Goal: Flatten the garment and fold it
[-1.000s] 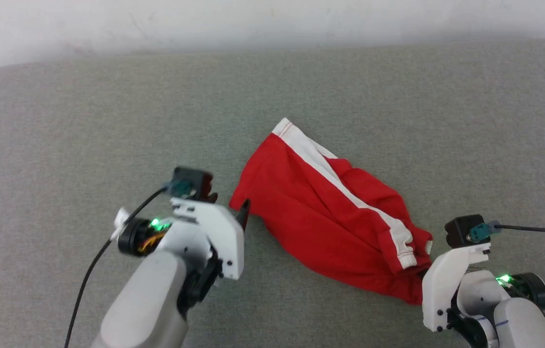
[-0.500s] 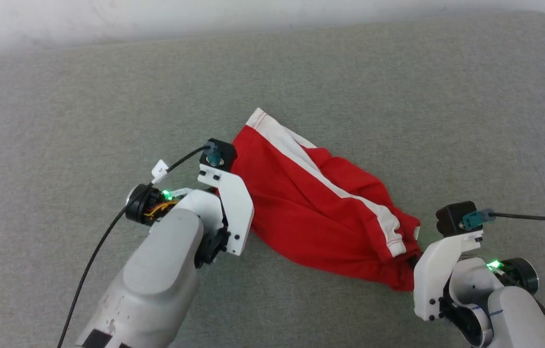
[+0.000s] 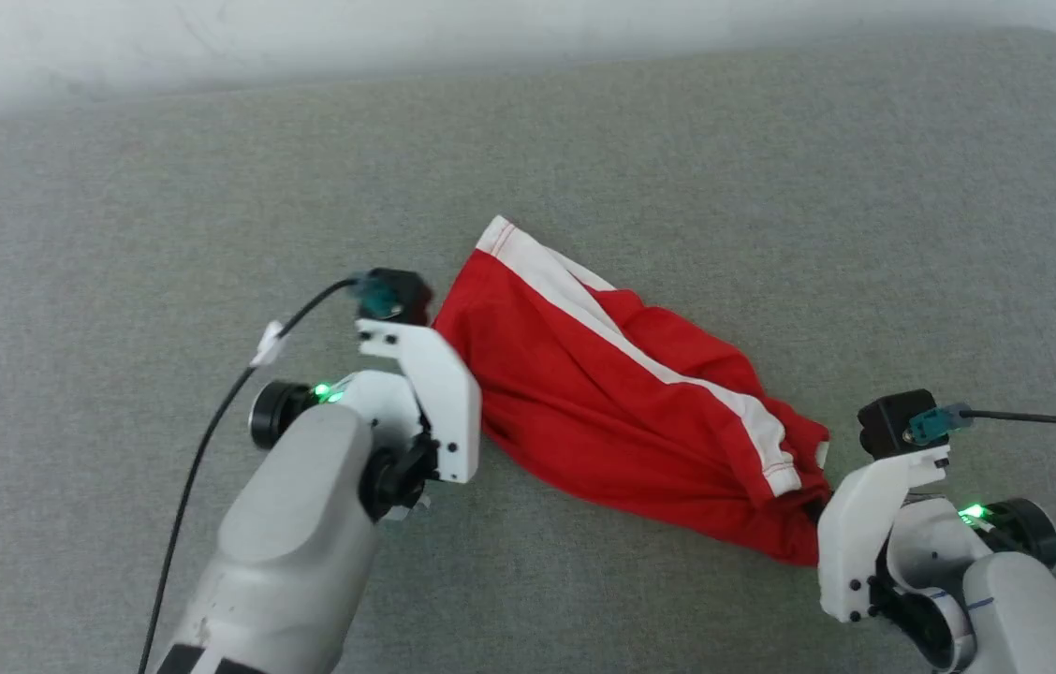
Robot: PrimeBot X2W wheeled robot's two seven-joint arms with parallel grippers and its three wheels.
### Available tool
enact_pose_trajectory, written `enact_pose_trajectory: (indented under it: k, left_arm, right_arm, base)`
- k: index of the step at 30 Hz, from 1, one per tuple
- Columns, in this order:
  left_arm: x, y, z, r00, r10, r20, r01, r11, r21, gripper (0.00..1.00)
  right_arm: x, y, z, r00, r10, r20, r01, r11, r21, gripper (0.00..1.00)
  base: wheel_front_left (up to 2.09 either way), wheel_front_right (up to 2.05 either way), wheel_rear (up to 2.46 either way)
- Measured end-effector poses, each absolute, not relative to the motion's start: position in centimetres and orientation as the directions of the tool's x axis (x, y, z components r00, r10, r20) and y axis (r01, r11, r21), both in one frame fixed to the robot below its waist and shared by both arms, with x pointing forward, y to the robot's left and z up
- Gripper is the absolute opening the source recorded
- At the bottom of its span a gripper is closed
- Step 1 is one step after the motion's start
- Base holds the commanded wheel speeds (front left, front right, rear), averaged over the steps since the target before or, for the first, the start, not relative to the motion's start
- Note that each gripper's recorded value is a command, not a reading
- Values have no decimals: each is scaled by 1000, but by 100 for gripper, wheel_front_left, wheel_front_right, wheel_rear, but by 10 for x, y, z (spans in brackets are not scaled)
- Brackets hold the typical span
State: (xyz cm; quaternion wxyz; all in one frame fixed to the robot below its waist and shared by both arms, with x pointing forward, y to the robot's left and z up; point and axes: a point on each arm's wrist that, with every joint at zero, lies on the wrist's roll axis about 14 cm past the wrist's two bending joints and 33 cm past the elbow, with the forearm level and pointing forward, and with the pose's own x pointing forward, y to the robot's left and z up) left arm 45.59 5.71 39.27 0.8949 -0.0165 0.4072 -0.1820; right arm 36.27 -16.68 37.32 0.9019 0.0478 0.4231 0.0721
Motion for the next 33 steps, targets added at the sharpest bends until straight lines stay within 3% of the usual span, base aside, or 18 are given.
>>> enact_pose_trajectory:
  k: [8,16,28,29,30,31,32,33]
  left_arm:
    - [446,81,415,731,-346,-589,174,928,-330,0]
    - [410,96,426,807,-312,-502,70,894,-443,0]
    - [329,79,392,697,-346,-628,-1,875,-483,0]
    - [327,76,392,691,-354,-630,0,872,-490,0]
    - [327,75,393,693,-358,-626,0,868,-497,0]
    - [327,74,395,695,-359,-623,1,868,-497,51]
    - [328,74,397,699,-359,-619,4,867,-499,100]
    - [329,74,398,703,-358,-615,7,867,-498,100]
  right_arm:
    - [371,-186,386,596,175,-784,-185,980,78,0]
    - [389,-190,397,559,189,-808,-269,962,39,0]
    - [408,-198,401,556,165,-815,-295,955,-8,0]
    - [409,-199,401,559,162,-813,-293,956,-11,22]
    - [409,-199,401,563,164,-810,-290,957,-8,67]
    - [409,-198,400,565,164,-809,-288,958,-6,100]
    - [409,-199,400,566,163,-808,-284,959,-6,100]
    - [408,-200,399,569,160,-807,-280,960,-7,100]
  base:
    - [0,0,0]
    - [0,0,0]
    - [0,0,0]
    - [0,0,0]
    - [0,0,0]
    - [0,0,0]
    - [0,0,0]
    - [0,0,0]
